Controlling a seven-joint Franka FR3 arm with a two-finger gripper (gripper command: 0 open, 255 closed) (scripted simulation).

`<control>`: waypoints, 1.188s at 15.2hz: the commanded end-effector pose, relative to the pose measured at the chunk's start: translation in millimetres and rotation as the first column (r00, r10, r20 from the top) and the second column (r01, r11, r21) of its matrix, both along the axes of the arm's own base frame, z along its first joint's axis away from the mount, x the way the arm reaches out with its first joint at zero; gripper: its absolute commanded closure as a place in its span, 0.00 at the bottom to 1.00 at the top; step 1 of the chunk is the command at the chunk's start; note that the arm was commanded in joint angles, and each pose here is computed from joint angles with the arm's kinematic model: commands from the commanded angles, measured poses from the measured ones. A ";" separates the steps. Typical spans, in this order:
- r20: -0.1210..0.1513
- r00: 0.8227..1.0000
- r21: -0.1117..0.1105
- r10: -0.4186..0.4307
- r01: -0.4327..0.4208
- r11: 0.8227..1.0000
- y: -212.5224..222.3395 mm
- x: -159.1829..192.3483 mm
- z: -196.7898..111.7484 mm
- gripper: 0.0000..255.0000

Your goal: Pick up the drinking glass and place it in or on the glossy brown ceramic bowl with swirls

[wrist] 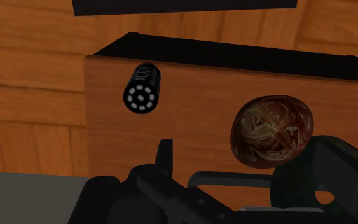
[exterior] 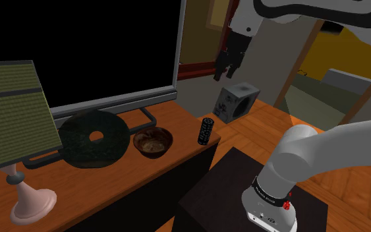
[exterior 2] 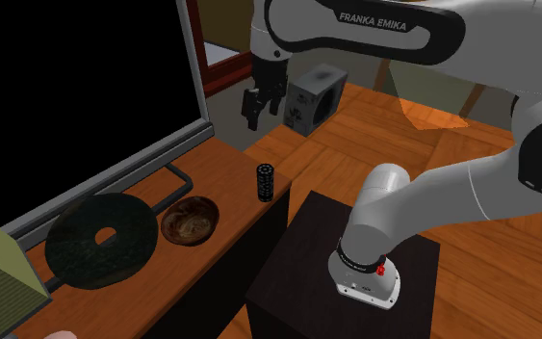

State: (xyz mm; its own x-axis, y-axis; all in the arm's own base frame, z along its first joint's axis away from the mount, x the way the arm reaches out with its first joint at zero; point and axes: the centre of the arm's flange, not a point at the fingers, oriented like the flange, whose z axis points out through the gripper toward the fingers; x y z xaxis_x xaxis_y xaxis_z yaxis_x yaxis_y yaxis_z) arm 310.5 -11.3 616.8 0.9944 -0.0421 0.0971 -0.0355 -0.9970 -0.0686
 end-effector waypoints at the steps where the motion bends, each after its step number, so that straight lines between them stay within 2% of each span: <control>1: 0.000 1.000 0.000 0.000 0.000 1.000 0.0 0.0 0.0 0.00; 18: -0.022 0.999 0.001 0.041 -0.041 0.999 -80.5 43.8 -205.6 0.00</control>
State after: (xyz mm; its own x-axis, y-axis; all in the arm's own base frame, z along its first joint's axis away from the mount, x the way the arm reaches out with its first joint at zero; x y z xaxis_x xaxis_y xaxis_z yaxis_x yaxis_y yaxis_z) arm 352.2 -85.4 423.9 0.9972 -0.0040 0.0742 0.0012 -0.9976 -0.0699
